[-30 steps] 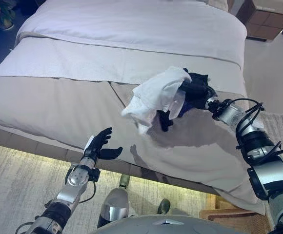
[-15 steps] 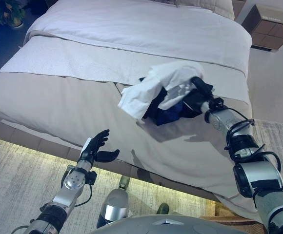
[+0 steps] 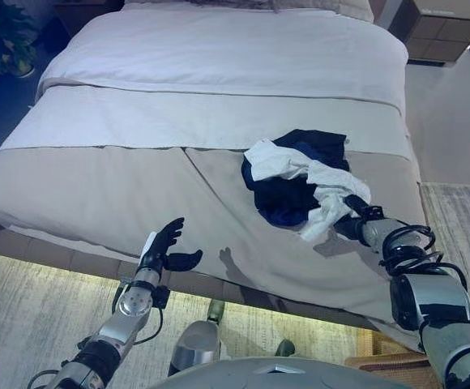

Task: Pick up the clothes from the bed and place them into the basket

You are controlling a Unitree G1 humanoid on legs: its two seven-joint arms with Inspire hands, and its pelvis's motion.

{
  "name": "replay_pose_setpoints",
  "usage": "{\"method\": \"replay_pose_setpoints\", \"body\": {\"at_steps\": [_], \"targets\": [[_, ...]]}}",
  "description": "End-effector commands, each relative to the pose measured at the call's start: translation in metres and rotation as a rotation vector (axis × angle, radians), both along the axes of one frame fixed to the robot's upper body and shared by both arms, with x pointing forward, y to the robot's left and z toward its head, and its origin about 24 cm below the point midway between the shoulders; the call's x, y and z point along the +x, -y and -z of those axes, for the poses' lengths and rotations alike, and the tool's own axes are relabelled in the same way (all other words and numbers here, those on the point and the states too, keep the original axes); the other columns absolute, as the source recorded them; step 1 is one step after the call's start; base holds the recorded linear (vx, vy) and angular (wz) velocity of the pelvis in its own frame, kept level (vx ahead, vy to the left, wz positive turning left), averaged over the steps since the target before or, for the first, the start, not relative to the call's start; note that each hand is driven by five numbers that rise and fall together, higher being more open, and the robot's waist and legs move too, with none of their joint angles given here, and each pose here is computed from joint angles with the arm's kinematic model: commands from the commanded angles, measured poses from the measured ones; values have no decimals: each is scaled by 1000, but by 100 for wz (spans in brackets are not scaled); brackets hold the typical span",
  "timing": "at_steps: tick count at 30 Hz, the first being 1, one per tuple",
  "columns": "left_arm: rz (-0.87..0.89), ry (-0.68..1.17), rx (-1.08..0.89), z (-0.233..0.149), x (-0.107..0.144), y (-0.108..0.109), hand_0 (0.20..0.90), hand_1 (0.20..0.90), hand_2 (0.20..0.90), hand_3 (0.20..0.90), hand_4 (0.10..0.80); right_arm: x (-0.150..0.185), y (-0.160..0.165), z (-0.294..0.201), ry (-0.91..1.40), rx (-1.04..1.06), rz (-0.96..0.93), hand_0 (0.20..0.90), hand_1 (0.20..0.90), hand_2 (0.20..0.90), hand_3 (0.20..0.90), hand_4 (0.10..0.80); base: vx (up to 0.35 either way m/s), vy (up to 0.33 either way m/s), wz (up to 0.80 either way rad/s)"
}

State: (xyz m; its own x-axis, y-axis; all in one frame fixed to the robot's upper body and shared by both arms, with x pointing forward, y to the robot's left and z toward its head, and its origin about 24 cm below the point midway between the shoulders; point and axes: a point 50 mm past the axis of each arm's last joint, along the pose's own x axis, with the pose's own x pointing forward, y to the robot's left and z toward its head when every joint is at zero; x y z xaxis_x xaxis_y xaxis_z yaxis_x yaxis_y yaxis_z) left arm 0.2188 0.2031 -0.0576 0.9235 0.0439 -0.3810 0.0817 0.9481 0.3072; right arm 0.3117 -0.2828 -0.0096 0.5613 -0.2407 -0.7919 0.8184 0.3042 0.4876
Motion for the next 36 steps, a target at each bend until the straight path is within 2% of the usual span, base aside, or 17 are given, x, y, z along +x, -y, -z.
{"method": "replay_pose_setpoints", "body": {"at_steps": [1,5,7,8,9,10,11,12,14,16,20,23,25,26,30,36], "targets": [[-8,176,-25,-33,40,8,900,900,900,900,800,20,9,-33,42,-264,-233,900,900,900,900,800,-47,3,-5],[-6,185,-16,-39,44,5,900,900,900,900,800,10,38,-40,-150,-659,-575,900,900,900,900,800,-19,-5,-2],[-3,184,-9,-39,43,2,900,900,900,900,800,3,65,-56,-351,-934,-799,900,900,900,900,800,0,0,0],[-2,184,-9,-40,42,1,900,900,900,900,800,3,69,-58,-388,-979,-833,900,900,900,900,800,0,0,0],[5,182,-2,-40,40,-1,900,900,900,900,800,-3,89,-75,-586,-1168,-986,900,900,900,900,800,0,0,0],[11,181,2,-39,37,-3,900,900,900,900,800,-5,100,-87,-726,-1273,-1079,900,900,900,900,800,0,0,0],[12,181,2,-39,37,-3,900,900,900,900,800,-5,102,-90,-747,-1289,-1093,900,900,900,900,800,0,0,0],[22,182,8,-39,33,-5,900,900,900,900,800,-5,111,-107,-928,-1408,-1180,900,900,900,900,800,0,0,0],[28,182,10,-39,30,-7,900,900,900,900,800,-3,113,-115,-1009,-1460,-1216,900,900,900,900,800,3,-9,-2],[42,181,10,-36,25,-8,900,900,900,900,800,10,107,-137,-1145,-1654,-1210,900,900,900,900,800,2,-3,-2],[55,181,7,-36,22,-7,900,900,900,900,800,24,96,-162,-1304,-1889,-1175,900,900,900,900,800,0,1,-2],[61,186,-4,-36,22,-2,900,900,900,900,800,42,74,-172,-1181,-2133,-1047,900,900,900,900,800,0,0,0],[54,185,-10,-35,22,0,900,900,900,900,800,52,59,-172,-974,-2183,-1018,900,900,900,900,800,-10,28,7],[53,185,-11,-35,22,0,900,900,900,900,800,53,57,-171,-946,-2183,-1021,900,900,900,900,800,-14,24,9],[28,192,-13,-40,23,-5,900,900,900,900,800,51,49,-149,-616,-2010,-1110,900,900,900,900,800,2,2,2],[19,224,-21,-48,27,-8,900,900,900,900,800,47,42,-123,-452,-1797,-1085,900,900,900,900,800,9,-6,1]]}}
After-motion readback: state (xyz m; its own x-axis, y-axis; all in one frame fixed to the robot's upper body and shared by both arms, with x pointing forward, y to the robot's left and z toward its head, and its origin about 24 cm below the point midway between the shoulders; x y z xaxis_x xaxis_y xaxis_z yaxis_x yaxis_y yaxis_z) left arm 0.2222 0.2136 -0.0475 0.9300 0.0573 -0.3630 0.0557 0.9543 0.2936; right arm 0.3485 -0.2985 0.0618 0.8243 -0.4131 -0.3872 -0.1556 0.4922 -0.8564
